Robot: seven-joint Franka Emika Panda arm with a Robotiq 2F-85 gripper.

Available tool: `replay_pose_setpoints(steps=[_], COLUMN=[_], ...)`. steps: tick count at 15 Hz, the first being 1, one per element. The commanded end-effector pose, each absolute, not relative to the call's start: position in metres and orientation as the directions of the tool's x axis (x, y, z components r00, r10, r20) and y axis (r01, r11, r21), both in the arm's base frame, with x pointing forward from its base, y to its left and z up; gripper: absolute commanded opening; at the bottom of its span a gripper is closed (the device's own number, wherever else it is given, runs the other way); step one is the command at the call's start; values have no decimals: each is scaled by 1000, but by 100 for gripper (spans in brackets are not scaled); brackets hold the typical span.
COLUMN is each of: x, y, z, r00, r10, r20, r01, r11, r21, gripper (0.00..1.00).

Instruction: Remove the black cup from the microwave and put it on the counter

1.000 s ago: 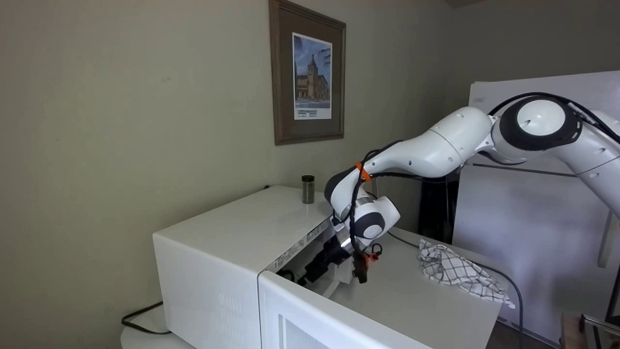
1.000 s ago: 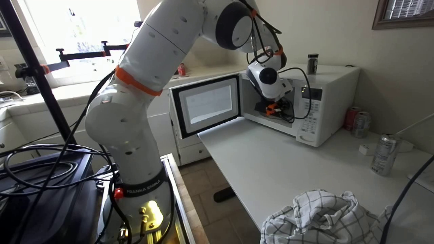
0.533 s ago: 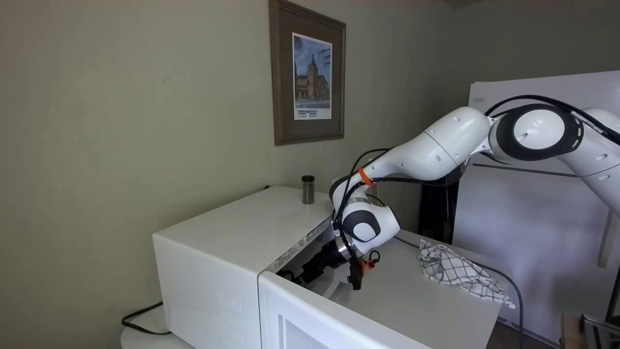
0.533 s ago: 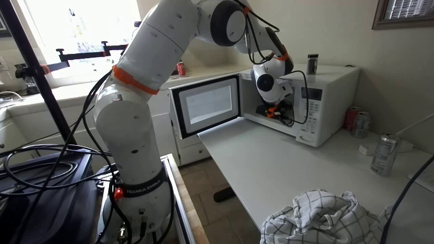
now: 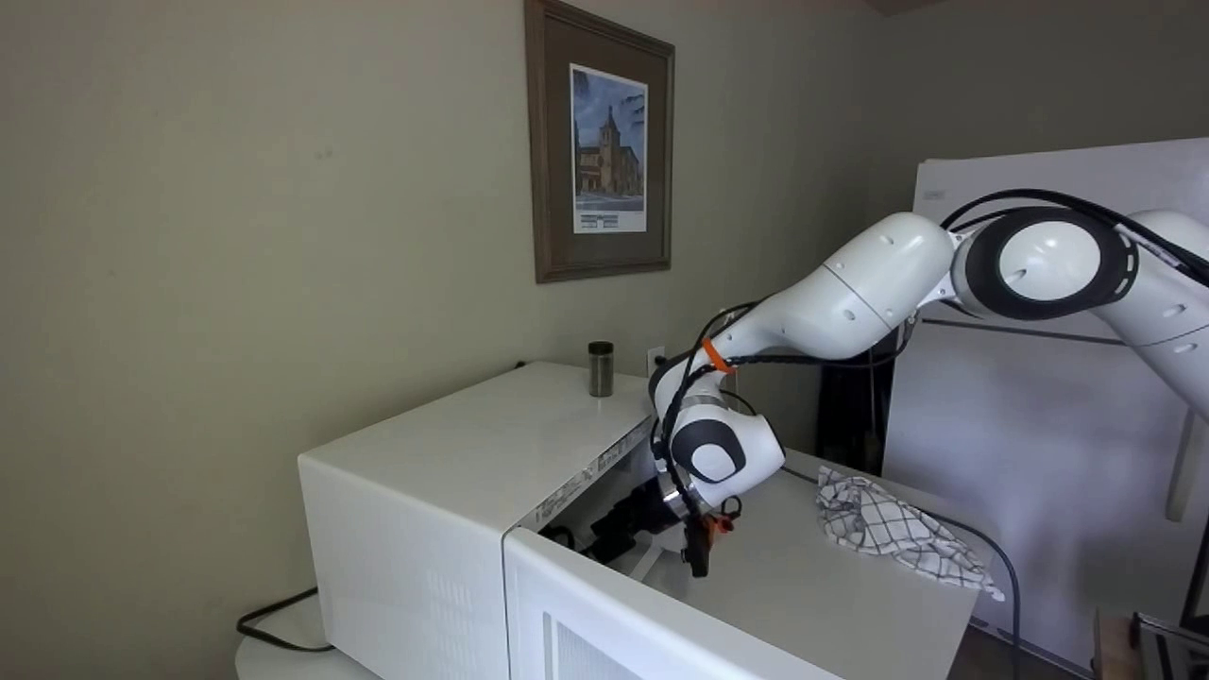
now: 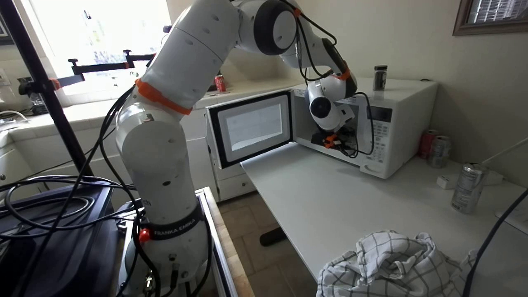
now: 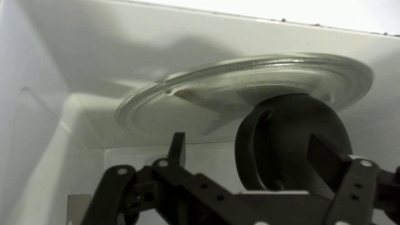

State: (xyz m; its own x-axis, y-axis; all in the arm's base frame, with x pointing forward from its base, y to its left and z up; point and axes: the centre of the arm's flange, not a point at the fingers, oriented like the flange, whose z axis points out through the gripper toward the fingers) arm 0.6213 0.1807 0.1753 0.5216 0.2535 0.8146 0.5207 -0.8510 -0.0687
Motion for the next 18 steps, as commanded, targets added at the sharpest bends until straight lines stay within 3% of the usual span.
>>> replay_pose_setpoints(steps=[1, 14, 15, 16, 18], x=[621, 635, 636, 637, 638], y=[181, 182, 182, 182, 183], z=[175, 158, 156, 154, 151], r00=[521, 369, 358, 344, 320], r10=[254, 232, 236, 241, 251], r20=[815, 900, 904, 907, 914], r01=[521, 580, 584, 589, 601], r11=[-851, -814, -812, -808, -799], r21=[-68, -28, -19, -9, 9], gripper=[100, 100, 98, 74, 70])
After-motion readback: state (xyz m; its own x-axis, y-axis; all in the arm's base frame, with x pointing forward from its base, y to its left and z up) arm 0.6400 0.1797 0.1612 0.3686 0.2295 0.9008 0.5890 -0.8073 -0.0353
